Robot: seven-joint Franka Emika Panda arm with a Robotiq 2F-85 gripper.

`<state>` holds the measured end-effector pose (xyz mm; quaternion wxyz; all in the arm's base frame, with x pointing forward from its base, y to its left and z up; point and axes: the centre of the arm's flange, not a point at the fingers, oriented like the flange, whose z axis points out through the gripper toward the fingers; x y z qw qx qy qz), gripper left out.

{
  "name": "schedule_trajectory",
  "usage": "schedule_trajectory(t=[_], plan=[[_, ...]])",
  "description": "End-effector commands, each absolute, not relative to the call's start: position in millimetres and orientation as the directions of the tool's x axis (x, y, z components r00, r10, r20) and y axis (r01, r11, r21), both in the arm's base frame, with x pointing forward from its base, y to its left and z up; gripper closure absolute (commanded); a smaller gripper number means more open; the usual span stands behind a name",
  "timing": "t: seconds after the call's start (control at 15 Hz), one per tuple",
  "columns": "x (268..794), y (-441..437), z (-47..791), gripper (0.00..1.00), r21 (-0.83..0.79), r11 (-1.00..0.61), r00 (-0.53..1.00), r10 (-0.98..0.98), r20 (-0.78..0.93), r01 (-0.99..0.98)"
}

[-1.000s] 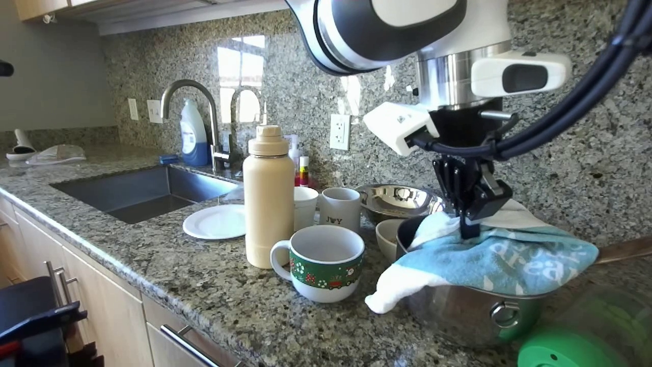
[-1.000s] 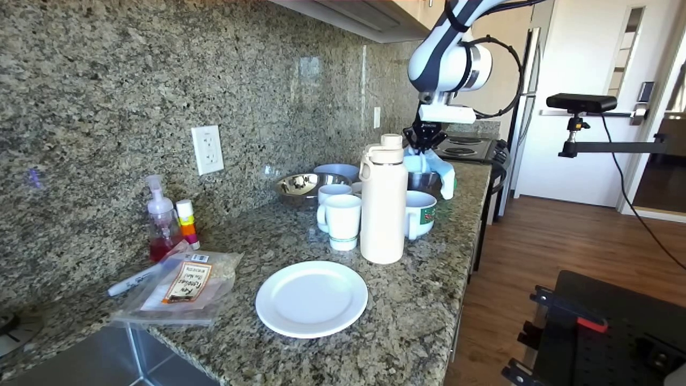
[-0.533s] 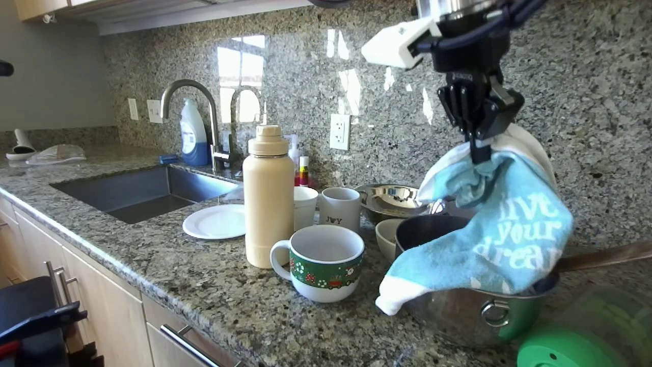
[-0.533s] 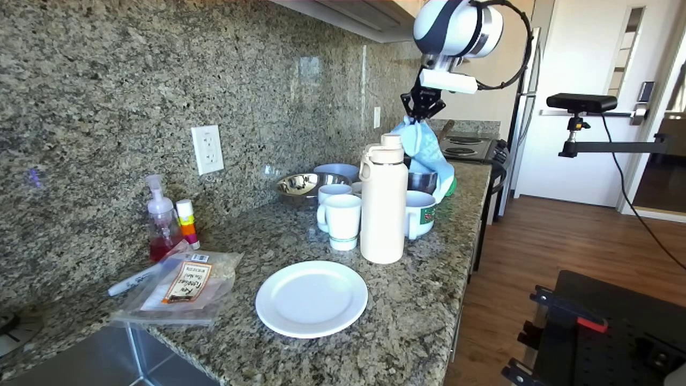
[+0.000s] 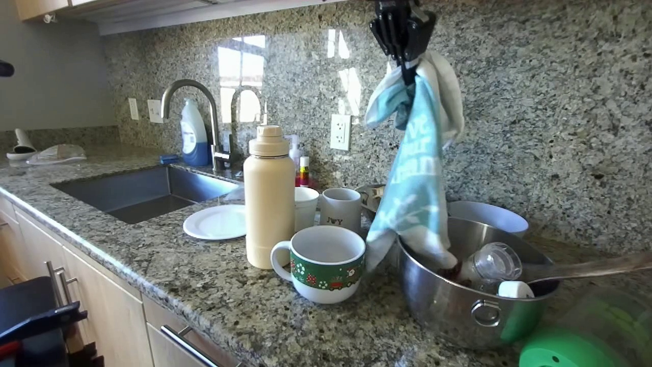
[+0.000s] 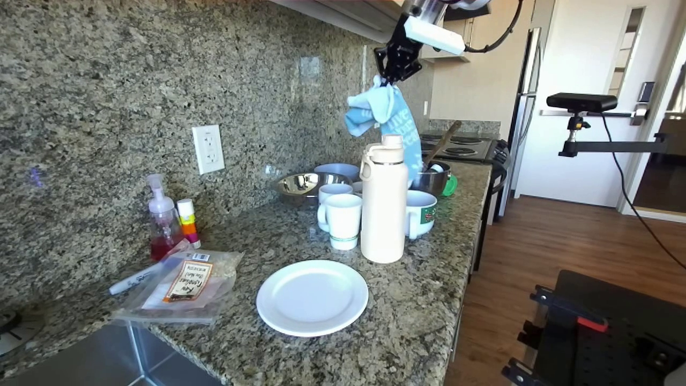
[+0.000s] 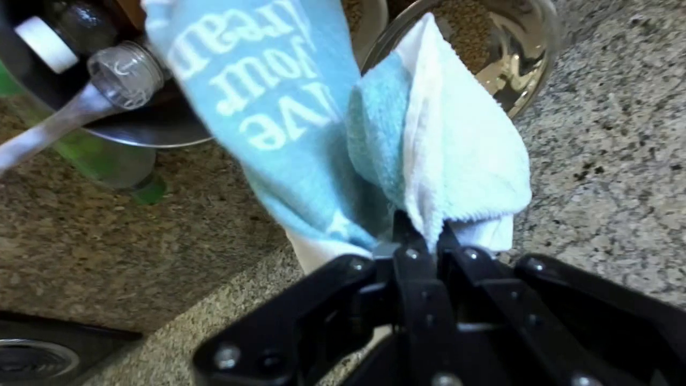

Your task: Use the towel to wipe the plate

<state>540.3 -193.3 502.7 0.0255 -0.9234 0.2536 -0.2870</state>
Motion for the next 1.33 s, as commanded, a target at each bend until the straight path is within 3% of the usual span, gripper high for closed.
schedule_trajectory(t=[0.0, 0.2, 0.27, 0.73, 1.27], plan=[[537.5, -186.1, 508.3, 0.93, -0.191, -0.874, 0.707, -0.476, 0.523, -0.447], [527.3, -179.8, 513.7, 0.93, -0.192, -0.872, 0.702, -0.479, 0.526, -0.451], [532.2, -176.4, 515.7, 0.98, -0.198, -0.89, 0.71, -0.448, 0.544, -0.41], [567.2, -72.9, 556.0, 0.98, -0.15, -0.988, 0.755, -0.113, 0.646, -0.02], [562.4, 43.5, 533.2, 0.98, -0.216, -0.892, 0.696, 0.139, 0.704, 0.397]])
